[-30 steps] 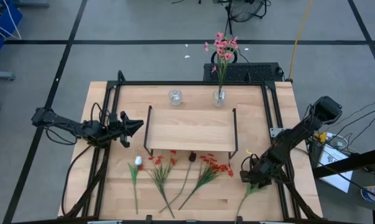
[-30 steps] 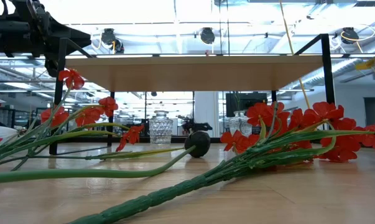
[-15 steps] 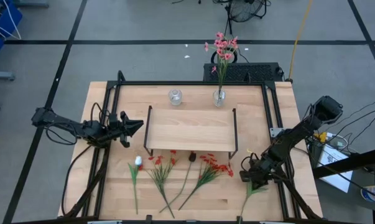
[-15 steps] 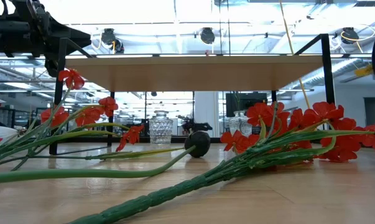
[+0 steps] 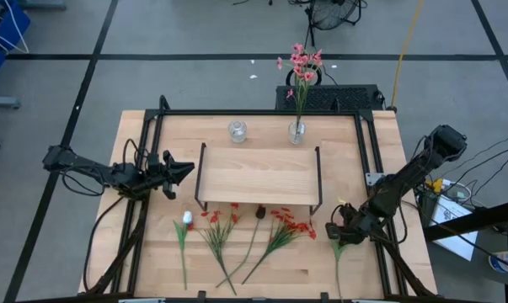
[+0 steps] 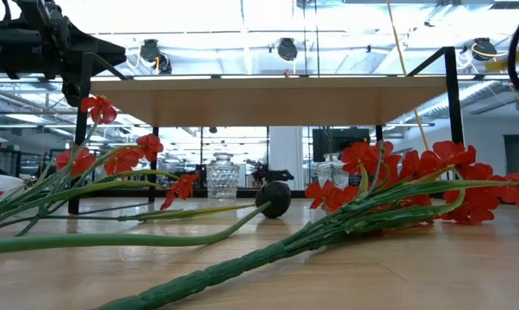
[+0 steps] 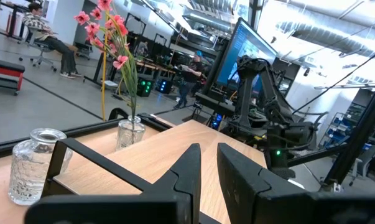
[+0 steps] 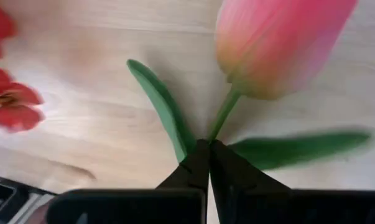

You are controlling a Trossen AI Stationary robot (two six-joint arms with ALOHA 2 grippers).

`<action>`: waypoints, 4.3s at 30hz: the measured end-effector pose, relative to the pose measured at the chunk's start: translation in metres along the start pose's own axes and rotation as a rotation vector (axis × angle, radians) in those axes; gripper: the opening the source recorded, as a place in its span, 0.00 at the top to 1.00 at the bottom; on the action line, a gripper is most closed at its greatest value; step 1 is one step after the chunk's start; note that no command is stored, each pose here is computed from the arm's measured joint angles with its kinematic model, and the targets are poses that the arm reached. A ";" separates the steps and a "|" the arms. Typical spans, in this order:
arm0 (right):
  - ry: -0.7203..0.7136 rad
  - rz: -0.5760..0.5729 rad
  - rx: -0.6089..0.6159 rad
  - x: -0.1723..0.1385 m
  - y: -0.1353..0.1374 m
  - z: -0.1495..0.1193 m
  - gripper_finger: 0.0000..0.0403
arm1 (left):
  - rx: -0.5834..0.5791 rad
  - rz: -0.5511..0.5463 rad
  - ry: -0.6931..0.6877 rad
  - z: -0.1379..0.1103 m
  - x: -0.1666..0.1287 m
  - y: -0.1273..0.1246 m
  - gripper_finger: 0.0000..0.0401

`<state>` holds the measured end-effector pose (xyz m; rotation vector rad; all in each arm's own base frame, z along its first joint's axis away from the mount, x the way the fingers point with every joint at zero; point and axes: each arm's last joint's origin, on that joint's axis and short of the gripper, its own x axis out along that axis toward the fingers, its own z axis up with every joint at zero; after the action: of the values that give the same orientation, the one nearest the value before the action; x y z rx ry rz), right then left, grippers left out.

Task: Pick and place flowers into a vace then onto a shelf
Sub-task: Put the pink tulip into the right transparent flower vase

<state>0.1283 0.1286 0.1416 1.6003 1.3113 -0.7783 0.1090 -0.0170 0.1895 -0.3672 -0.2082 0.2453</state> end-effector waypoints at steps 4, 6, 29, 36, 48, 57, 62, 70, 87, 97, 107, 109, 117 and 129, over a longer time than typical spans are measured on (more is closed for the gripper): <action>-0.051 -0.022 -0.015 -0.020 0.004 -0.007 1.00 | 0.000 0.000 0.000 0.000 0.000 0.000 0.86; -0.107 -0.035 -0.023 -0.033 0.006 -0.009 1.00 | 0.000 0.000 0.000 0.000 0.000 0.000 0.86; -0.918 0.042 -0.296 -0.179 0.016 0.008 1.00 | 0.000 0.000 0.000 0.000 0.000 0.000 0.86; -1.138 -0.031 -0.436 -0.202 0.029 0.024 1.00 | 0.000 0.000 -0.001 0.000 0.000 0.000 0.86; -1.560 -0.023 -0.602 -0.248 0.053 0.039 1.00 | 0.000 0.000 0.000 0.000 0.000 0.000 0.86; -1.761 0.130 -0.707 -0.299 0.087 0.053 1.00 | 0.000 0.000 0.000 0.000 0.000 0.000 0.86; -1.696 0.187 -0.727 -0.302 0.100 0.081 1.00 | 0.000 0.000 0.000 0.000 0.000 0.000 0.86; -1.560 0.183 -0.832 -0.291 0.129 0.133 1.00 | 0.000 0.000 0.000 0.000 0.000 0.000 0.86; -1.461 0.340 -0.723 -0.290 0.134 0.157 1.00 | 0.000 0.000 0.000 0.000 0.000 0.000 0.86; -1.413 0.238 -0.728 -0.280 0.127 0.165 1.00 | 0.000 0.000 0.000 0.000 0.000 0.000 0.86; -1.392 0.138 -0.809 -0.267 0.123 0.171 1.00 | 0.000 0.000 0.000 0.000 0.000 0.000 0.86; -1.390 0.123 -0.812 -0.265 0.121 0.174 1.00 | 0.000 0.000 0.000 0.000 0.000 0.000 0.86; -1.379 0.098 -0.798 -0.249 0.115 0.185 1.00 | 0.000 0.000 0.000 0.000 0.000 0.000 0.86; -1.332 0.077 -0.803 -0.225 0.105 0.199 1.00 | 0.000 0.000 0.000 0.000 0.000 0.000 0.86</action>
<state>0.1894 -0.1479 0.2871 0.2651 0.4152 -0.8431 0.1090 -0.0170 0.1895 -0.3674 -0.2085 0.2452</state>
